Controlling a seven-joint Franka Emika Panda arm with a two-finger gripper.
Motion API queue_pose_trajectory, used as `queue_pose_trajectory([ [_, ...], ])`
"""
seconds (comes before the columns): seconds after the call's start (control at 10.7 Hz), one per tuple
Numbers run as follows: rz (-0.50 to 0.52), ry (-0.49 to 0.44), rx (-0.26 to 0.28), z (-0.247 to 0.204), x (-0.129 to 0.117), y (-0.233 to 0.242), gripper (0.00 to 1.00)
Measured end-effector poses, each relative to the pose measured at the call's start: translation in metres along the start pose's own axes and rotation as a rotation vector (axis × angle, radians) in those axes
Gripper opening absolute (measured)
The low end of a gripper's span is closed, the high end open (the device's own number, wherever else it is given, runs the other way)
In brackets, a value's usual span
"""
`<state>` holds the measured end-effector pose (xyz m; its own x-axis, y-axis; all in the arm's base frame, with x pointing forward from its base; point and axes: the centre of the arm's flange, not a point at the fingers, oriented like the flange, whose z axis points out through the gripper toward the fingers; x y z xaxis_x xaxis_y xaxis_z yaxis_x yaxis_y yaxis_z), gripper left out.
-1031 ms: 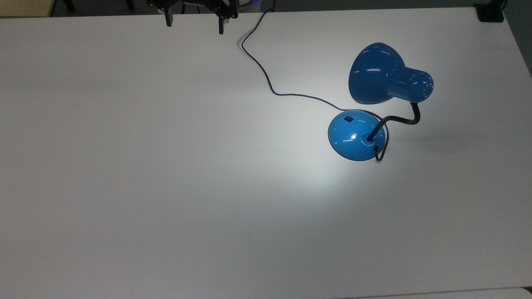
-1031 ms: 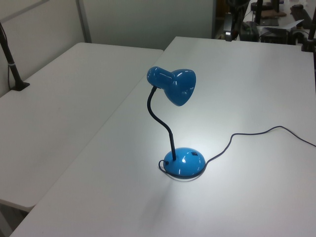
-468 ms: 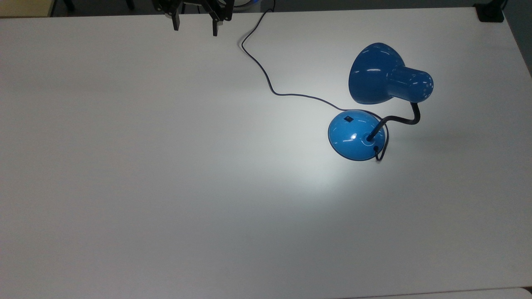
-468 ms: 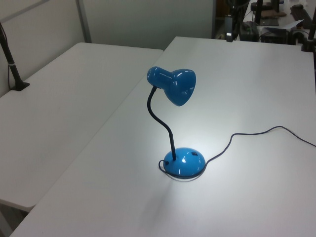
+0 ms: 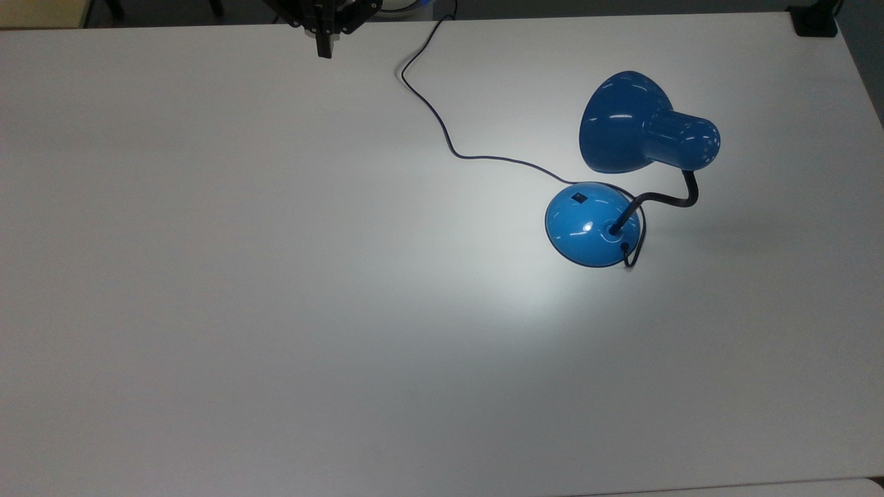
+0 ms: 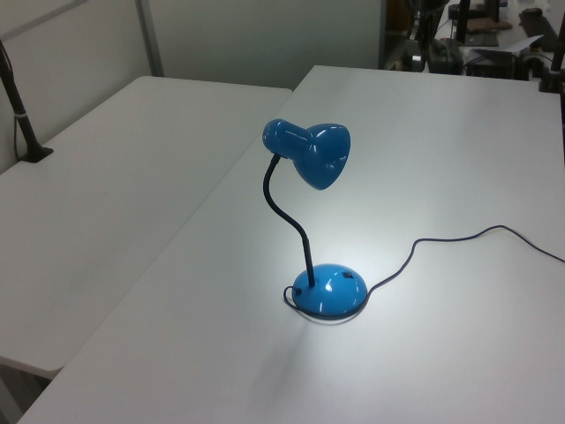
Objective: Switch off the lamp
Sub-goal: 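Lower the closed gripper over the switch on the blue lamp base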
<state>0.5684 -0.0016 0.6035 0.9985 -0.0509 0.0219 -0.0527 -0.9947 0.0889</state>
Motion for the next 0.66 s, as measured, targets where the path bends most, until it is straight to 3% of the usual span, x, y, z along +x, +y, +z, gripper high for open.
queue_pose_trajectory([
  [0.66, -0.006, -0.001, 0.000, 0.0005, -0.0001, -0.0007, 0.01],
])
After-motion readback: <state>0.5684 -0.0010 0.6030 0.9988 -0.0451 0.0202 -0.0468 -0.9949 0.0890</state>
